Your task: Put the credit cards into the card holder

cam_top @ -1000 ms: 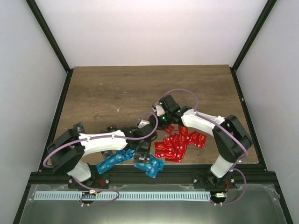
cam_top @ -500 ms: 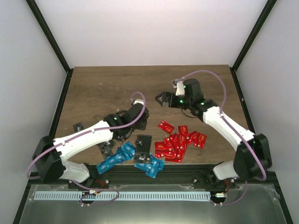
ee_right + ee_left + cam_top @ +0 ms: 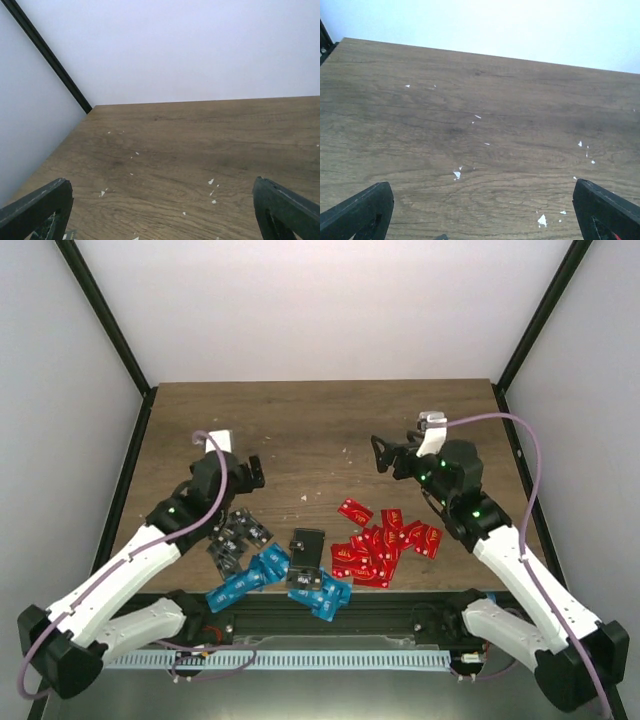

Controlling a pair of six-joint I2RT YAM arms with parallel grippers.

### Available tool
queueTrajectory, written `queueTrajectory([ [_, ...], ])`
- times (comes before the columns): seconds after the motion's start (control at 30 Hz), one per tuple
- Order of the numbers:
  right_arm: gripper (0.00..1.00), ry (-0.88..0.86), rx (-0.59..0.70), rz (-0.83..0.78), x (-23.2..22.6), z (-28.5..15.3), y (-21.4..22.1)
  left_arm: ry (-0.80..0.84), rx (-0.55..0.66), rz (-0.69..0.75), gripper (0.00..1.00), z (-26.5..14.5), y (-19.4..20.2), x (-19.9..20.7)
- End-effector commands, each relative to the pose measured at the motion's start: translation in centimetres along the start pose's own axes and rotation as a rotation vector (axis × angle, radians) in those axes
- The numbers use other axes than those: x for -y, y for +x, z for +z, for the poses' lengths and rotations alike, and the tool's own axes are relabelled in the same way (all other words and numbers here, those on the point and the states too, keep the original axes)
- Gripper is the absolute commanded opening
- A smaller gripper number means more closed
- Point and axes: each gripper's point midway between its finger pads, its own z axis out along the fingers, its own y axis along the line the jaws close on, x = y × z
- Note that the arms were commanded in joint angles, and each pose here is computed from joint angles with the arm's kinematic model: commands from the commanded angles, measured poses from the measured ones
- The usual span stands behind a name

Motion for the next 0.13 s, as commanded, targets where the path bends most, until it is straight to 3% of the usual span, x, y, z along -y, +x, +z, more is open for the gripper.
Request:
queueTrajectory([
  [0.0, 1.00, 0.013, 0.066, -0.061, 0.14, -0.75, -1.01, 0.009, 0.054, -0.002, 1.00, -0.47, -0.63, -0.73],
  [0.1, 1.00, 0.026, 0.065, -0.044, 0.46, -0.85, -0.78, 0.025, 0.048, 0.004, 1.00, -0.42, -0.45, -0.47],
])
